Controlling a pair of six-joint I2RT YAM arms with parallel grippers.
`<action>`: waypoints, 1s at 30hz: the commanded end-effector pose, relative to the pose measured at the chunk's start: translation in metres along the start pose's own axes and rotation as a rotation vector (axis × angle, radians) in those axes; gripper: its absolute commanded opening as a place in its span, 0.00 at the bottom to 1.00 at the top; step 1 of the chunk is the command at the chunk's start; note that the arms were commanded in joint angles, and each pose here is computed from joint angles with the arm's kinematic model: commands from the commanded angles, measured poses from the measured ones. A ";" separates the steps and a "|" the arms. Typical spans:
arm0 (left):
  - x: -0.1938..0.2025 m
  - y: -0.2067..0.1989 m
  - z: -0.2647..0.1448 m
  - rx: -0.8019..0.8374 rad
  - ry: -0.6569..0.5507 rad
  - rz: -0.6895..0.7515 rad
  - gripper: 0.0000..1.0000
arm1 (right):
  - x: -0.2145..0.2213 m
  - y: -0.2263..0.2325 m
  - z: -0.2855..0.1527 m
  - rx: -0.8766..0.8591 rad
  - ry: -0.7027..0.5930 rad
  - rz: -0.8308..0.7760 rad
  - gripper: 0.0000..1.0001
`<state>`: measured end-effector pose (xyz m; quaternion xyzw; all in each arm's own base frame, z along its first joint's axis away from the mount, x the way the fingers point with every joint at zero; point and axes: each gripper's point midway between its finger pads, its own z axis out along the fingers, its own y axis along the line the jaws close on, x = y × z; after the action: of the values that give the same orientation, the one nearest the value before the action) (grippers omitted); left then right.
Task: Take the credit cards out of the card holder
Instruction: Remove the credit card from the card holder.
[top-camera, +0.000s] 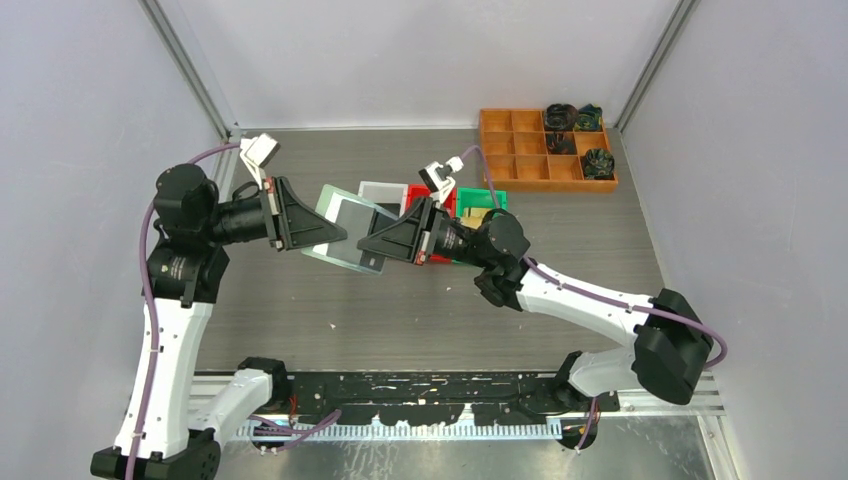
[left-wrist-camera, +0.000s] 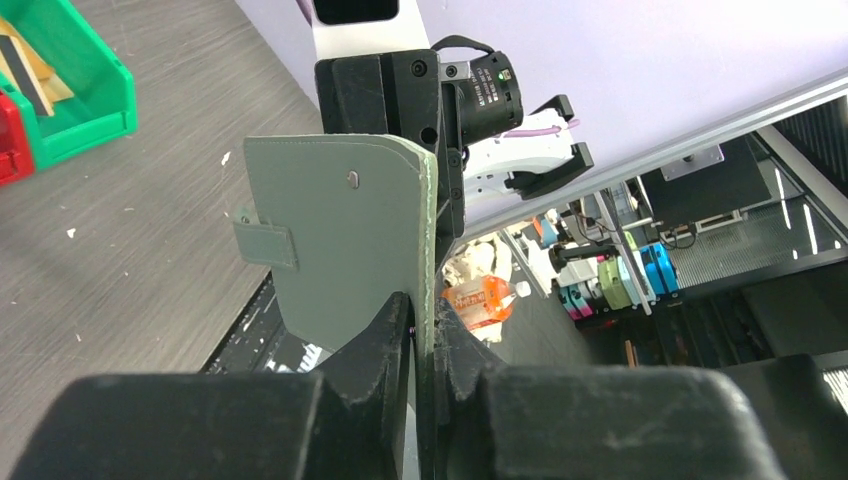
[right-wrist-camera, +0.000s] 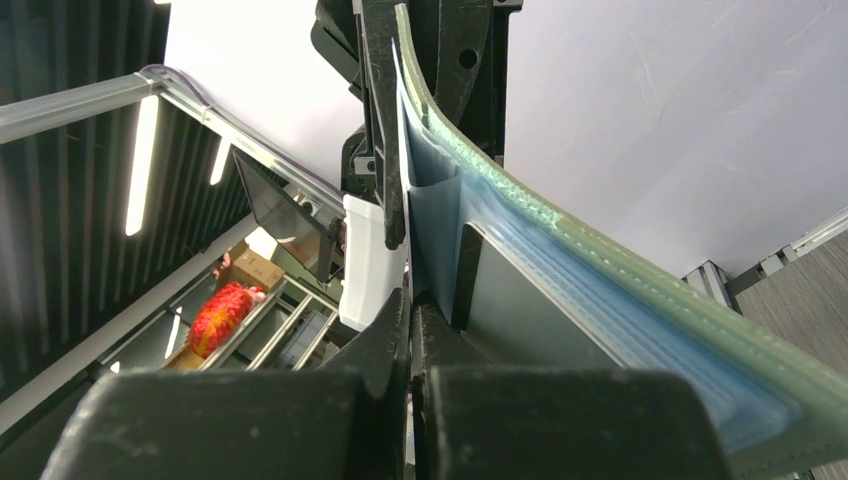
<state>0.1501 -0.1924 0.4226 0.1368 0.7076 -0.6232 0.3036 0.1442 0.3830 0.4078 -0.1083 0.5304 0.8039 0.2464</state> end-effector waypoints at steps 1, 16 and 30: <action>-0.004 -0.027 -0.006 0.067 -0.015 0.107 0.09 | -0.003 0.024 -0.007 -0.058 -0.019 -0.053 0.01; -0.004 -0.032 -0.008 0.071 -0.020 0.111 0.00 | -0.043 0.051 0.000 -0.210 -0.112 0.008 0.29; -0.006 -0.031 -0.008 0.067 -0.028 0.117 0.00 | -0.038 0.059 -0.003 -0.239 -0.087 0.005 0.09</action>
<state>0.1441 -0.1912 0.4364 0.1473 0.6921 -0.6315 0.3170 0.1634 0.3694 0.4405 -0.0746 0.4708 0.8477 0.2326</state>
